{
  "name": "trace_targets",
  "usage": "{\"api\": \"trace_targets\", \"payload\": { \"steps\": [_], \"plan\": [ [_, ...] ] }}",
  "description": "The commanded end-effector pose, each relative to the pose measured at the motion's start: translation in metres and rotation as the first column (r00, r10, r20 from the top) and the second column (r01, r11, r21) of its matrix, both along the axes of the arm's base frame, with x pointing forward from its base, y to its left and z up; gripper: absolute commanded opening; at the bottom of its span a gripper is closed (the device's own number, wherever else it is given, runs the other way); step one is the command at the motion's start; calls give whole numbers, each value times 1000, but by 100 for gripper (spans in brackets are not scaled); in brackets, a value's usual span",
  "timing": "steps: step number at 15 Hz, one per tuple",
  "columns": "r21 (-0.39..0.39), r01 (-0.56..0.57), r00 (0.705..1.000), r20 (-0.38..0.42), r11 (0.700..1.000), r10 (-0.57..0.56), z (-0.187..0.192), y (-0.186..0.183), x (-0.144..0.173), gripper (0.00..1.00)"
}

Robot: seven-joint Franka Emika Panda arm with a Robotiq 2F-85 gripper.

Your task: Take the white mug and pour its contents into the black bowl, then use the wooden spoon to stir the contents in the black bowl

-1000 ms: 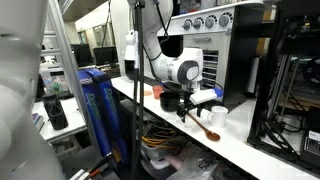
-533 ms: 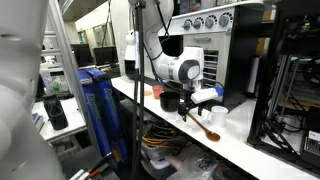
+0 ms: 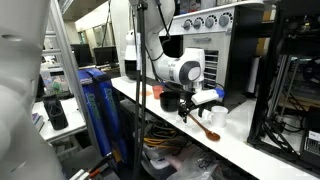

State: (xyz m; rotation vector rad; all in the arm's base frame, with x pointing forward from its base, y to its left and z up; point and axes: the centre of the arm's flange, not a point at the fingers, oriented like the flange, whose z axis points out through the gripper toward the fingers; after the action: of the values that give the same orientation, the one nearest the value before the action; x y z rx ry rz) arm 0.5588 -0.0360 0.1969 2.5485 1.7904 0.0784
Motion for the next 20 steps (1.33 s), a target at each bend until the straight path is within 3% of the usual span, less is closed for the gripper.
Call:
{"api": "trace_targets", "payload": {
  "steps": [1,2,4,13,20],
  "plan": [
    [10,-5,1000,8,1000,4,-7,-9,6,100],
    [9,-5,1000,8,1000,5,-7,-9,6,75],
    [8,-9,1000,7,1000,8,-9,-9,6,66],
    [4,-14,1000,5,1000,14,-7,-8,4,2],
    [-15,-5,1000,13,1000,5,1,-8,1,3]
  ]
}}
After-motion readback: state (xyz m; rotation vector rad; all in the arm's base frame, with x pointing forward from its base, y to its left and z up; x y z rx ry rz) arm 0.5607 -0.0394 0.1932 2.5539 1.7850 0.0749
